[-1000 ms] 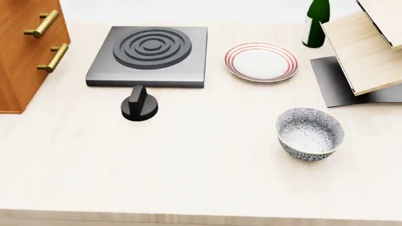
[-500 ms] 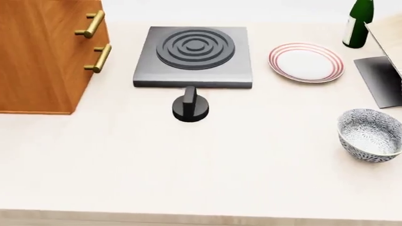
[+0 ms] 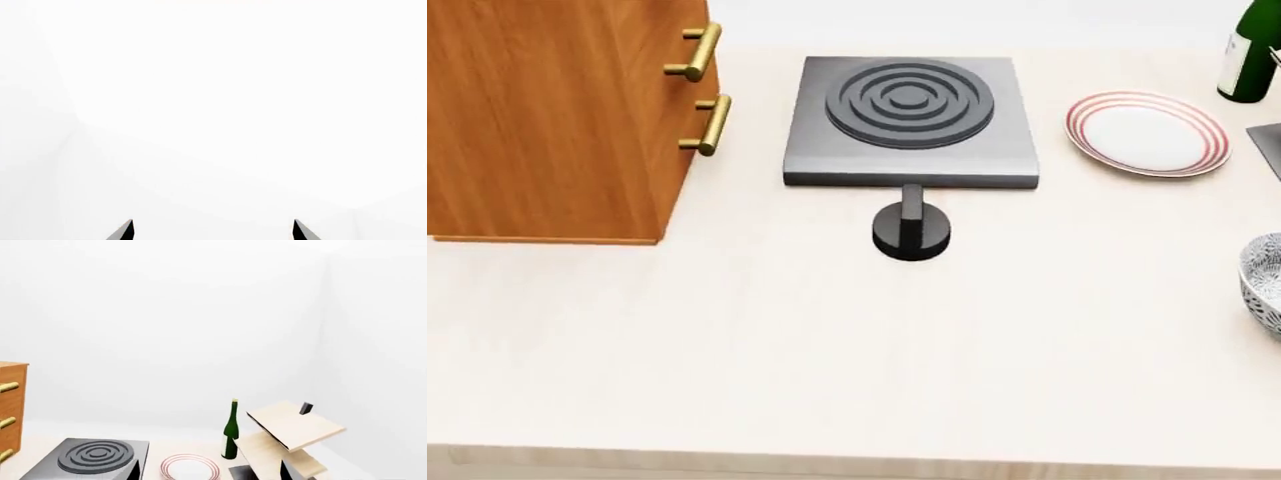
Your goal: Put the bowl on the stove.
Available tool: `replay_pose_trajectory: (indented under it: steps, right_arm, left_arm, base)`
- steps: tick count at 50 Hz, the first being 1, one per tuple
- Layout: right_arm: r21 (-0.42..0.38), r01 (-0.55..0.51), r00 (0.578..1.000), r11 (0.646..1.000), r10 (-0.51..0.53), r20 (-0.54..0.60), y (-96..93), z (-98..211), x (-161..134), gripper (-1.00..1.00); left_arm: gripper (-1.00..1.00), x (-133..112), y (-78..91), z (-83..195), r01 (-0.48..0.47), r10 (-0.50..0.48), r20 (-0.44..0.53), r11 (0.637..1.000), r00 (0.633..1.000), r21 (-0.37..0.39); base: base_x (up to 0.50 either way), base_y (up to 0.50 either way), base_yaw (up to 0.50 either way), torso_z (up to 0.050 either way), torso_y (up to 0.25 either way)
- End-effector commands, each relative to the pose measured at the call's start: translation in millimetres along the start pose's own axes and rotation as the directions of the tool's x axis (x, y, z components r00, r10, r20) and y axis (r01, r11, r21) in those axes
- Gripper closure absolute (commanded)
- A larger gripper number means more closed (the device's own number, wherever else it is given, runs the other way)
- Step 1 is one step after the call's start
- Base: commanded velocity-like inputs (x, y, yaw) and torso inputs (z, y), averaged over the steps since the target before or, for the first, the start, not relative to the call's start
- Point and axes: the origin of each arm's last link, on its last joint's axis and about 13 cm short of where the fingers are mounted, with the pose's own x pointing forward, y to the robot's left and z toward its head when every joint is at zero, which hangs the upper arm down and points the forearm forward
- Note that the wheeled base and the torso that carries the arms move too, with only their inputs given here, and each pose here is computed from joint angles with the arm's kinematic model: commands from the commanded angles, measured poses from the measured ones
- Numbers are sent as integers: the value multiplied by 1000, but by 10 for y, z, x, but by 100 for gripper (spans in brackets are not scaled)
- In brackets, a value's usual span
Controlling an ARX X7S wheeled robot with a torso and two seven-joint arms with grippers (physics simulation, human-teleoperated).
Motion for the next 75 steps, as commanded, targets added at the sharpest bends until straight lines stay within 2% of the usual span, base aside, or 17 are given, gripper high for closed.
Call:
replay_pose_trajectory:
  steps: [1,6,9,11,64,72,75]
  right_arm:
    - [-18,-6,1000,1000,6,-18,12,-24,6,-100]
    - [-12,-20,1000,1000,19,-19,21,-25,5,-100]
    - [24,-34,999,999,33,24,19,-9,-13,-100]
    - [6,-27,1000,1000,27,3,15,-17,-9,-100]
    - [15,-82,997,997,82,-14,51,-52,-7,-100]
    - [-40,-141,987,989,138,-78,17,6,8,-100]
    - [-61,-178,969,982,164,-182,-42,-4,21,-100]
  left_arm:
    - [-100,0,0,7,0,0,2,1000,1000,-6]
    - [-100,1,0,6,0,0,2,1000,1000,-7]
    - [-100,-2,3,0,-1,1,1,1000,1000,-7]
    - [-100,-3,2,-2,-1,1,0,1000,1000,-9]
    - [-100,-4,4,-4,-4,4,1,1000,1000,-20]
    - [-100,-12,2,-20,-3,3,-5,1000,1000,-29]
    - [-100,-20,14,-41,-7,7,-9,1000,1000,-27]
  base:
    - [0,0,0,0,0]
    - [0,0,0,0,0]
    - [180,0,0,0,0]
    - [500,0,0,0,0]
    - [500,0,0,0,1]
    - [73,0,0,0,0]
    - [0,0,0,0,0]
